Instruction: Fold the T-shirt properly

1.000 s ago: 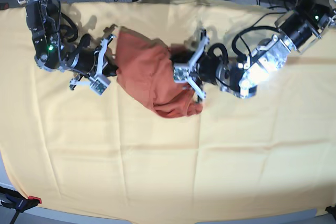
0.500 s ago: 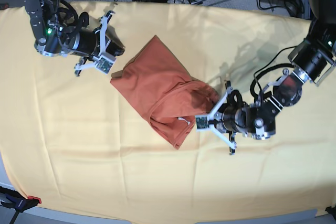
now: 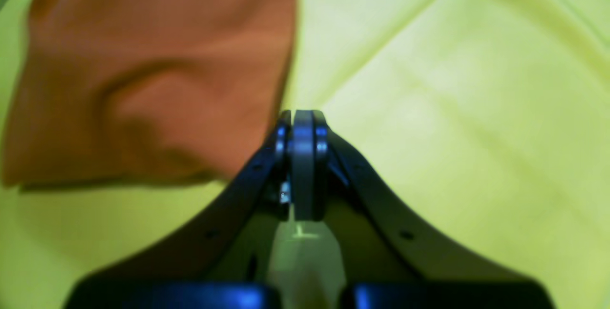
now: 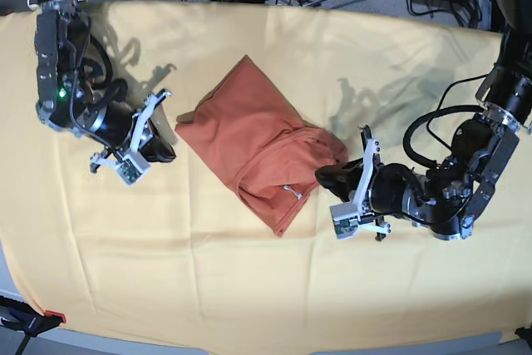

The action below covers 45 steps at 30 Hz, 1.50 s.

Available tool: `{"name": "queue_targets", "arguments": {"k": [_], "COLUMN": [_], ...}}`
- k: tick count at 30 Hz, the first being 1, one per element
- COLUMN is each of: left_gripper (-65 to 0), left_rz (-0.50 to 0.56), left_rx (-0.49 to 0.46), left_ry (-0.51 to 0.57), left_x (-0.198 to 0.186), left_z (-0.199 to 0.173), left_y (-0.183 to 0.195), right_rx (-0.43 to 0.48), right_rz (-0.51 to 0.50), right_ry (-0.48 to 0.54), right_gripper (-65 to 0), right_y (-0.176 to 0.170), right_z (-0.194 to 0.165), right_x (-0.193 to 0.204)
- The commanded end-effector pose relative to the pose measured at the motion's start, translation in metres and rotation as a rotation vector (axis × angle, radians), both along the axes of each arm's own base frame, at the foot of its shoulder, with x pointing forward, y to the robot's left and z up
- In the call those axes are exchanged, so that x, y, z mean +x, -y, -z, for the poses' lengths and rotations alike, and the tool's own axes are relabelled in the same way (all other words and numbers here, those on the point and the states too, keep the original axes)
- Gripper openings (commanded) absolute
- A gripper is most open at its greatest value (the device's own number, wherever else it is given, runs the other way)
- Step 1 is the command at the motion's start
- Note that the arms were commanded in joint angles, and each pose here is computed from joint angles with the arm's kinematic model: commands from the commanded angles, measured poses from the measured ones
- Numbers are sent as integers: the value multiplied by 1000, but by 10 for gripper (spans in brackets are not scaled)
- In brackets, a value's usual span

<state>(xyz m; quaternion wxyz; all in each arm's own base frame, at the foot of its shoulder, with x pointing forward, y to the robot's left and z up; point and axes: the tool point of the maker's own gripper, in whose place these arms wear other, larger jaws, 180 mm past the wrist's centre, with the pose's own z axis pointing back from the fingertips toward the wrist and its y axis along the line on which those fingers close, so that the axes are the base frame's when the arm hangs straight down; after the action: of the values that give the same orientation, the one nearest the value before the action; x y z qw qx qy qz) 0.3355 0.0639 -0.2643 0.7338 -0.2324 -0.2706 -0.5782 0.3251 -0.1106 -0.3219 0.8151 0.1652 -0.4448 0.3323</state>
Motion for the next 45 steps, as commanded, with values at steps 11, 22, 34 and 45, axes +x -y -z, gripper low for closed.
{"name": "queue_targets", "arguments": {"k": [11,22,34,45], "left_gripper": [-650,-650,-650,-650], "left_rz": [-27,-29,-35,-128], "left_rx": [-110,-81,-88,-140], "left_ry": [-82,-77,-59,55], "left_x": [-30,-32,-29,2], "left_z": [7,15,14,-16], "left_y": [3,0,0,-17], "right_rx": [9,83,54,-15], "right_rz": [-93,-201,-363,-169], "right_ry": [-99,-322,-247,-126], "right_gripper": [-650,-650,-650,-650], "right_y": [-26,-41,-71,-15], "right_z": [31,40,9,-12], "right_x": [16,-43,-129,-83]}}
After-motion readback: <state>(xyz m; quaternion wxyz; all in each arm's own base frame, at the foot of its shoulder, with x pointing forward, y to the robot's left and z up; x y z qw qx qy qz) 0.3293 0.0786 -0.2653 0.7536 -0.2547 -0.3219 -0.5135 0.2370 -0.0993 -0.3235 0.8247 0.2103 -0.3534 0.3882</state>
